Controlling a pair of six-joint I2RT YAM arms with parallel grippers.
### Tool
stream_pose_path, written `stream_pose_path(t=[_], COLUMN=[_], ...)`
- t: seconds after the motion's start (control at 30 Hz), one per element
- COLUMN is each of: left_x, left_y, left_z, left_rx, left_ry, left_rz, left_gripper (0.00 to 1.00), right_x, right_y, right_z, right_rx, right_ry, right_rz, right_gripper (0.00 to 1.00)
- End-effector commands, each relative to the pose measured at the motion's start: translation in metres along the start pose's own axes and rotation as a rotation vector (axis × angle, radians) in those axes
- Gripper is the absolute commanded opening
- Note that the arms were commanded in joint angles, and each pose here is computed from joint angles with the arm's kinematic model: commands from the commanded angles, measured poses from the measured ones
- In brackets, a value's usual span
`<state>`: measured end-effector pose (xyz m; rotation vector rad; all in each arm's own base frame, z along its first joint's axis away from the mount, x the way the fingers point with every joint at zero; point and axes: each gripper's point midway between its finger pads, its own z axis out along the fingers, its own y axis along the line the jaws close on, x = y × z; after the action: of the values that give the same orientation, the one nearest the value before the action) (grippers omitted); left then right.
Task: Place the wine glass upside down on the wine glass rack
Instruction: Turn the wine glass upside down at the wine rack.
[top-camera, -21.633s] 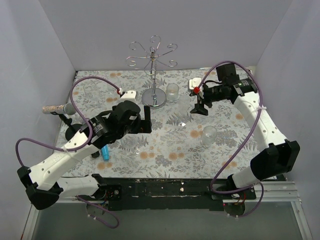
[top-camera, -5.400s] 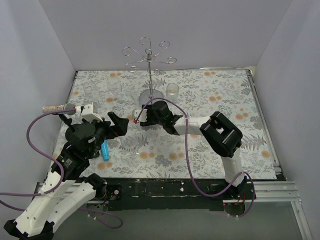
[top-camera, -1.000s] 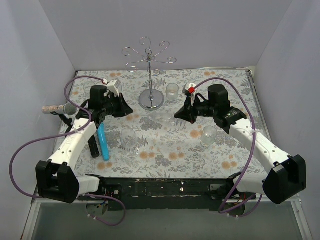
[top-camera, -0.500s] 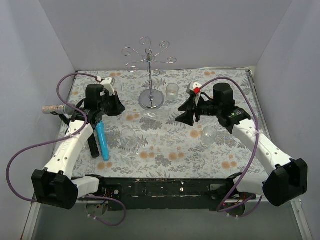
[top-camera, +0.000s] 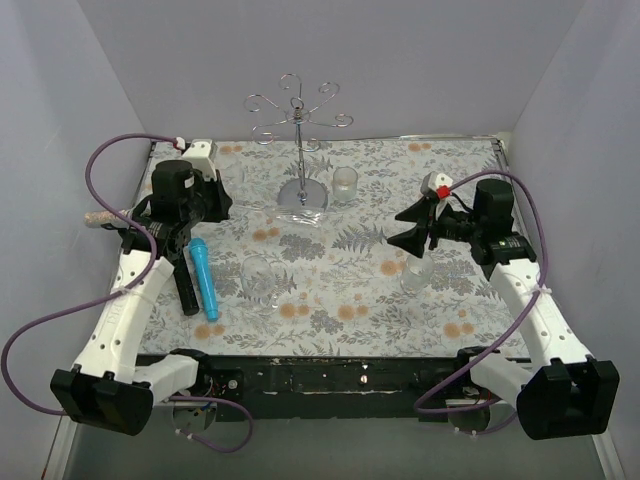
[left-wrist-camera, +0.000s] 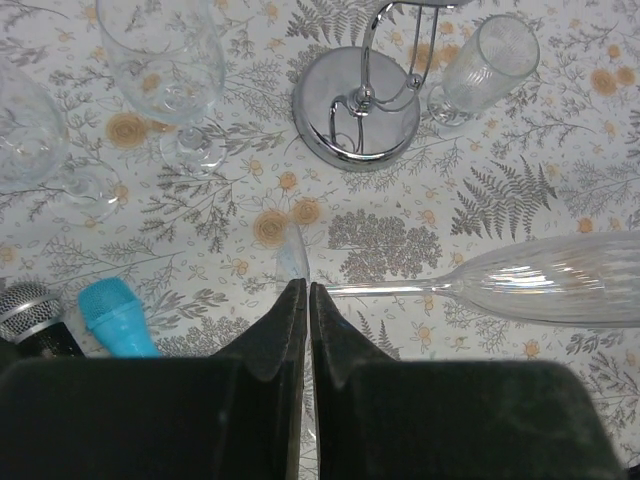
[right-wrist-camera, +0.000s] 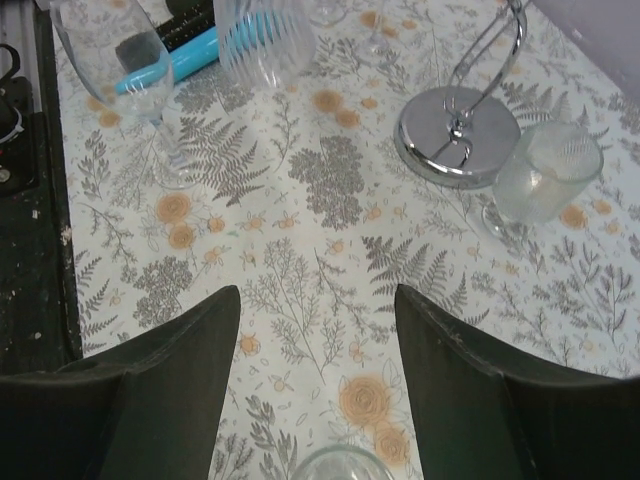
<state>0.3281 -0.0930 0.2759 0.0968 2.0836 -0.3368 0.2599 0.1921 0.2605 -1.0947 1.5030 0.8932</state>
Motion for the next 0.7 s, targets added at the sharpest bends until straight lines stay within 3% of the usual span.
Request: stream_pose_path(t=[0.0, 0.3, 0.67], left_x=[-0.033, -0.061, -0.104], left_y=[0.000, 0.009, -0.014], left_z=[-0.029, -0.059, -0.070], left_rx=[-0.050, -0.231, -0.213], left_ry=[-0.103, -0.170, -0.210], left_rz=[0.079, 0.311, 0.641], left_gripper=[0.00, 0.00, 0.00], right_x=[0.011, 0.029, 0.048], right_y=[-0.002, -0.020, -0.021], right_z=[-0.014, -0.039, -0.041], right_rx=[0.000, 0.058, 0.049], right_ry=[-0.030, -0.072, -0.069], right_rz=[0.002, 0.069, 0.121], right_gripper=[0.72, 0.72, 0.72])
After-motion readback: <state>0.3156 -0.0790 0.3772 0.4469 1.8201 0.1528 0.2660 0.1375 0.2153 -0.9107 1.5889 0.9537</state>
